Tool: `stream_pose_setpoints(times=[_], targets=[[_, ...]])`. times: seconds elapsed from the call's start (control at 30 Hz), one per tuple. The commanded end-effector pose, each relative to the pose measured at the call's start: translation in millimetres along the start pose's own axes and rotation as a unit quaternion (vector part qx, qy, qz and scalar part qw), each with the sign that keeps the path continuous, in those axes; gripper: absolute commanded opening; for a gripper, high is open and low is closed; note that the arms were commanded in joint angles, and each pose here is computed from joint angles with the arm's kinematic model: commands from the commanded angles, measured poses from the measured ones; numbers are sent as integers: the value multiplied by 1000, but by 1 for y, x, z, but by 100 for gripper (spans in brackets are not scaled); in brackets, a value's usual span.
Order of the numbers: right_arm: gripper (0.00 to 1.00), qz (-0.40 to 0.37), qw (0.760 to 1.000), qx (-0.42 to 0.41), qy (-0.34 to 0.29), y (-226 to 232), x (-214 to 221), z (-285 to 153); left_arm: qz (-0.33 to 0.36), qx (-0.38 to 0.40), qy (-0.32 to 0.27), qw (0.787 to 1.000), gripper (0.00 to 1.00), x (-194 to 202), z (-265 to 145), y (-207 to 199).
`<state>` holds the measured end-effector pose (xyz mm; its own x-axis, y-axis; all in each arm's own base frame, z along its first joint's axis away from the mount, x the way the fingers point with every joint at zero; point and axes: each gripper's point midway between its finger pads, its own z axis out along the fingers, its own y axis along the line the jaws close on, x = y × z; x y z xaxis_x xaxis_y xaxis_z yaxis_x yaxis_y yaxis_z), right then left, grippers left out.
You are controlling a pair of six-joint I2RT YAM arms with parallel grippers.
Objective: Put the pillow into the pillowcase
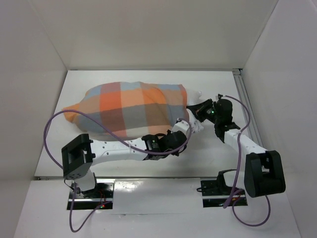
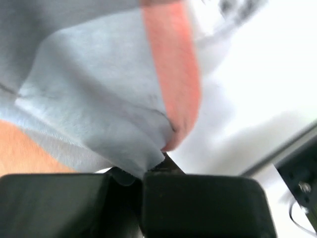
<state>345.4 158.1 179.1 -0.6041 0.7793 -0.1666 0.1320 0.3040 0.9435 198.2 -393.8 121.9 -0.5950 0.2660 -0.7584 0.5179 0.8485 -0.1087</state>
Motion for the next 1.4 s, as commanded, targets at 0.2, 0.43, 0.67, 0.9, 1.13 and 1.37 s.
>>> stream_pose_setpoints(times=[0.2,0.43,0.67,0.9,1.13,1.37], targets=[[0,-60,996,-16,58,20,-10,-5,-4,125,-53,991,0,-41,-55,-49],[0,-32,998,-17,48,11,-14,-11,-15,22,40,999,74,-21,-45,-35],[0,-44,998,-18,36,13,-28,-18,-145,-262,49,953,44,7,-85,76],[0,-40,999,-24,24,12,-36,-30,-247,-303,90,916,18,50,-84,158],[0,-65,998,1,15,-3,-10,-65,-223,-267,32,937,19,-10,-27,198],[0,-86,995,2,52,-11,30,-85,-148,-267,-28,952,44,-79,3,220]])
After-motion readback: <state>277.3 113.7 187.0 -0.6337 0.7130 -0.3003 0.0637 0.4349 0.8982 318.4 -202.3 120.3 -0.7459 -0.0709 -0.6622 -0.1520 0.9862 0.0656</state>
